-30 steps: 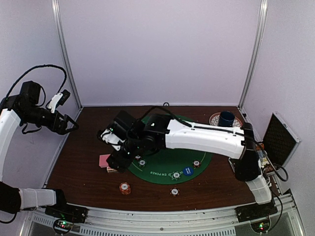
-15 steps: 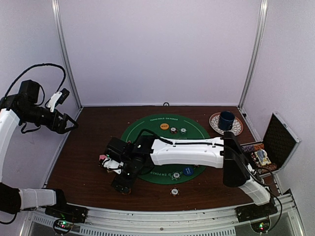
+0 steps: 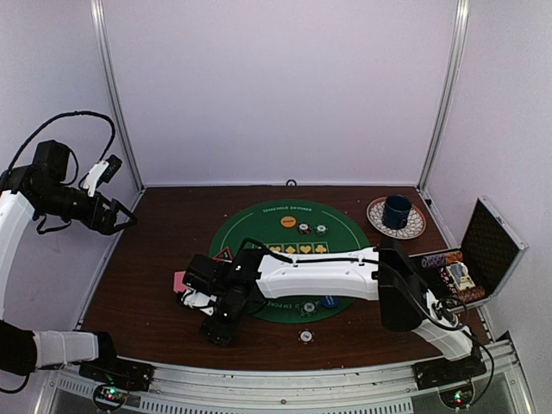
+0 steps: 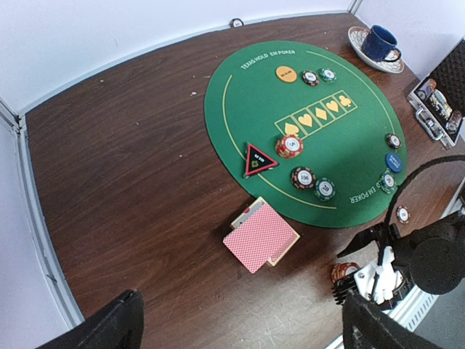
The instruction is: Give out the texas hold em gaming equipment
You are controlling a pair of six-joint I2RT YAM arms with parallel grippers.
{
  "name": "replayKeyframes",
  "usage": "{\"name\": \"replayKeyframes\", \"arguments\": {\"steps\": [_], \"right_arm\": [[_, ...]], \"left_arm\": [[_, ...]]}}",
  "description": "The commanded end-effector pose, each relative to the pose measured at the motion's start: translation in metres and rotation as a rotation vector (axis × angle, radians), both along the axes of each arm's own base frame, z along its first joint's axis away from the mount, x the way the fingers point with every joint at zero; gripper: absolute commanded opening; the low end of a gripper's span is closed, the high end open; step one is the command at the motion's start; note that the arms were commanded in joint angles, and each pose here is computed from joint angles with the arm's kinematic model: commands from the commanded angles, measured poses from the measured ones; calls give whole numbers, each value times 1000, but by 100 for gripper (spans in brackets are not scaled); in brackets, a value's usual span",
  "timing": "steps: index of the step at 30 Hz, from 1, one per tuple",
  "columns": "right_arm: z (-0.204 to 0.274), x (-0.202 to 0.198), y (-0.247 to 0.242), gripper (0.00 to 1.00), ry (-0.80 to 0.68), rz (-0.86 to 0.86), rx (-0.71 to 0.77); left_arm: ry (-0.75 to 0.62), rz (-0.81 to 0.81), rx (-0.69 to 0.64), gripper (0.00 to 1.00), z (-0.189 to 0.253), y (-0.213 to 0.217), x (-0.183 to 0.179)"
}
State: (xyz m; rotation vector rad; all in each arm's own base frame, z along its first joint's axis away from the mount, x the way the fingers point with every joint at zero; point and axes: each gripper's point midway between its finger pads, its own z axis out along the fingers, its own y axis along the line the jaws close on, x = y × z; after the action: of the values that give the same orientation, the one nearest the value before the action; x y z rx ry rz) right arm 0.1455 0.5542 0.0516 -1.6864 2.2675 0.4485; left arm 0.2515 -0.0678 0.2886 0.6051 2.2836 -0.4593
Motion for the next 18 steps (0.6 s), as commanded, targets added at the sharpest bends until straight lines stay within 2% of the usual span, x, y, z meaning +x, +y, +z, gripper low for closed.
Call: {"name": "replayKeyframes", "arguments": {"steps": [1, 18], "right_arm": [[4, 3, 5, 77, -13, -2, 16], [-2, 7, 6, 60, -6, -12, 13]], "left_arm": [[-38, -9, -4, 97, 13, -2, -2], [-39, -5, -3, 98, 14, -1, -3]]}}
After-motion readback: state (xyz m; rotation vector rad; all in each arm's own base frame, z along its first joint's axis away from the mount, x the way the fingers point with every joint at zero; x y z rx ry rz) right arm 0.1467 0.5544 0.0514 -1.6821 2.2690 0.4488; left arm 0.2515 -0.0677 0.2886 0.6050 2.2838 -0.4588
